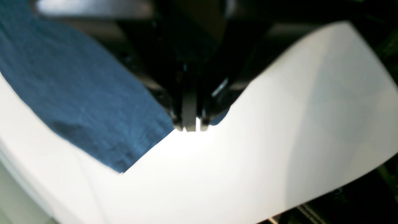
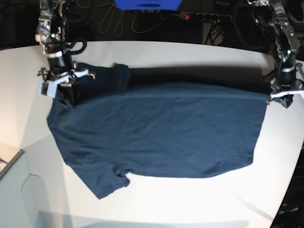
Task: Layout the t-shirt on the table in an organized manner, then fold the t-shirt properly
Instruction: 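Drag the folded edge with both grippers away from the shirt body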
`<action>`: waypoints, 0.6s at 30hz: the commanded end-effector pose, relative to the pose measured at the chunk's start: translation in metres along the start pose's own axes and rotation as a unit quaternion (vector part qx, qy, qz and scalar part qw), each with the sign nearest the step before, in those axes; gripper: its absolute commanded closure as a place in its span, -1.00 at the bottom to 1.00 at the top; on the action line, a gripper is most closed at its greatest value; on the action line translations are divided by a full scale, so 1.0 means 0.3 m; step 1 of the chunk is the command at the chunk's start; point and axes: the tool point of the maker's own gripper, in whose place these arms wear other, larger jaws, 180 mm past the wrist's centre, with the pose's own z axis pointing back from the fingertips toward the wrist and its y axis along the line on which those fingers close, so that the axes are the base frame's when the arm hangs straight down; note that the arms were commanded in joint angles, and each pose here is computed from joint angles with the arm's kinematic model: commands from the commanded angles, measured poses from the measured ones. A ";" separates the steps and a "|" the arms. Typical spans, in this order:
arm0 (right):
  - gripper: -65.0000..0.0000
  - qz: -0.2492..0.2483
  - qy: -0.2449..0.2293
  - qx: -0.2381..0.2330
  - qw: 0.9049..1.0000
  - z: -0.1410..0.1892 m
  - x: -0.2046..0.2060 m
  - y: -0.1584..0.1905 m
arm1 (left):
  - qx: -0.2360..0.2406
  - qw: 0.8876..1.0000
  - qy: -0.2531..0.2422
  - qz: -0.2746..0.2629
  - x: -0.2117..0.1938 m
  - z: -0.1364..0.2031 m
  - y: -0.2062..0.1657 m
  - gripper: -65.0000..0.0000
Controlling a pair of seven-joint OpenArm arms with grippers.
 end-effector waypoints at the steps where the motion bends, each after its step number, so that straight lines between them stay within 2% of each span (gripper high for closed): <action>1: 1.00 0.005 -0.022 0.005 1.000 -0.017 0.054 -0.003 | -0.016 0.999 -0.025 -0.013 0.066 -0.026 -0.030 1.00; 6: 1.00 0.007 -0.021 0.007 1.000 -0.104 0.088 -0.014 | -0.046 0.998 -0.013 -0.030 0.063 -0.110 -0.111 1.00; 18: 1.00 -0.004 0.002 -0.001 1.000 -0.208 0.045 -0.060 | -0.029 0.999 0.018 -0.009 0.005 -0.205 -0.101 1.00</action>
